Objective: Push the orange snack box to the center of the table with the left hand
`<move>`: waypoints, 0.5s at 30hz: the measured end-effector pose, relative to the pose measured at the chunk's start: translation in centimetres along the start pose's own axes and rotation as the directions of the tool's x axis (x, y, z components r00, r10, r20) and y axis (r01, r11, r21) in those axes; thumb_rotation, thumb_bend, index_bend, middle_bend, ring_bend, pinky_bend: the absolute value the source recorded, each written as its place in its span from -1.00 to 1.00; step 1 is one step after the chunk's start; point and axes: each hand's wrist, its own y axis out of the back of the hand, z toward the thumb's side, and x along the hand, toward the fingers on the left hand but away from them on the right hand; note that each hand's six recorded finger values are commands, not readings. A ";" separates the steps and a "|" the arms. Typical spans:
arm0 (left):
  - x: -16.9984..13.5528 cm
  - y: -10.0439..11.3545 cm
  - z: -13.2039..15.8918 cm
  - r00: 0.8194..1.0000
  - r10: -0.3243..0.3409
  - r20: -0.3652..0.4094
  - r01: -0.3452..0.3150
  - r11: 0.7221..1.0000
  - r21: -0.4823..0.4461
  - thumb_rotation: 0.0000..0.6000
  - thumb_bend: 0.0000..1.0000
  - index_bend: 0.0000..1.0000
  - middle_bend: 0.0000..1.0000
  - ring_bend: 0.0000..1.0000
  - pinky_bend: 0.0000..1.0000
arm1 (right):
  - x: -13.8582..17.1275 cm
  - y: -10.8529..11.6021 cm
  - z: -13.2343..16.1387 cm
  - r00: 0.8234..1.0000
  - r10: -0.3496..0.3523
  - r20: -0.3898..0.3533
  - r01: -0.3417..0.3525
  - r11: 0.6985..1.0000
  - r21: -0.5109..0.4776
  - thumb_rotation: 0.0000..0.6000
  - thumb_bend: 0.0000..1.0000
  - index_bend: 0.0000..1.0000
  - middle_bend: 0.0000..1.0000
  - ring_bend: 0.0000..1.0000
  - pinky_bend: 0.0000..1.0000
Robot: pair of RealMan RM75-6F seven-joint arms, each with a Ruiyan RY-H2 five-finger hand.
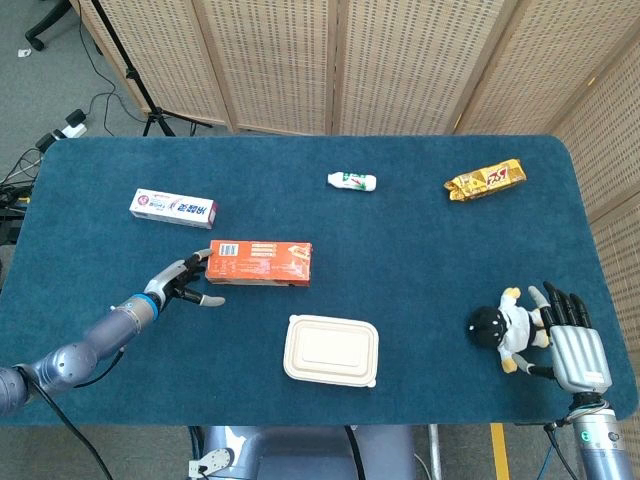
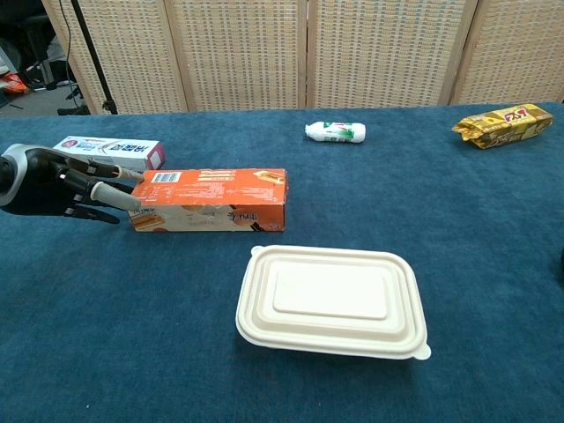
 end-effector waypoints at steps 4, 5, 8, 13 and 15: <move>0.2 -0.6 0.9 1.000 -0.007 0.019 0.007 1.000 0.002 1.00 -0.80 -1.00 -1.00 -1.00 -1.00 | 0.0 0.0 -0.1 1.000 -0.001 0.002 0.001 1.000 -0.003 1.00 -0.89 -0.96 -1.00 -1.00 -1.00; 0.3 -0.8 1.1 1.000 -0.009 0.023 0.009 1.000 0.001 1.00 -0.80 -1.00 -1.00 -1.00 -1.00 | 0.0 0.1 -0.1 1.000 -0.002 0.002 0.002 1.000 -0.003 1.00 -0.89 -0.96 -1.00 -1.00 -1.00; 0.5 -1.3 1.7 0.999 -0.017 0.032 0.017 1.000 -0.004 1.00 -0.80 -1.00 -1.00 -1.00 -1.00 | 0.0 0.1 -0.1 1.000 -0.002 0.002 0.002 1.000 -0.004 1.00 -0.89 -0.96 -1.00 -1.00 -1.00; 1.1 -2.1 2.5 0.999 -0.027 0.040 0.027 1.000 -0.003 1.00 -0.80 -1.00 -1.00 -1.00 -1.00 | 0.0 0.2 -0.2 1.000 -0.003 0.004 0.004 1.000 -0.007 1.00 -0.89 -0.96 -1.00 -1.00 -1.00; 1.4 -2.5 2.6 0.999 -0.033 0.037 0.033 0.999 -0.001 1.00 -0.80 -1.00 -1.00 -1.00 -1.00 | 0.0 0.2 -0.2 1.000 -0.004 0.005 0.004 1.000 -0.008 1.00 -0.89 -0.96 -1.00 -1.00 -1.00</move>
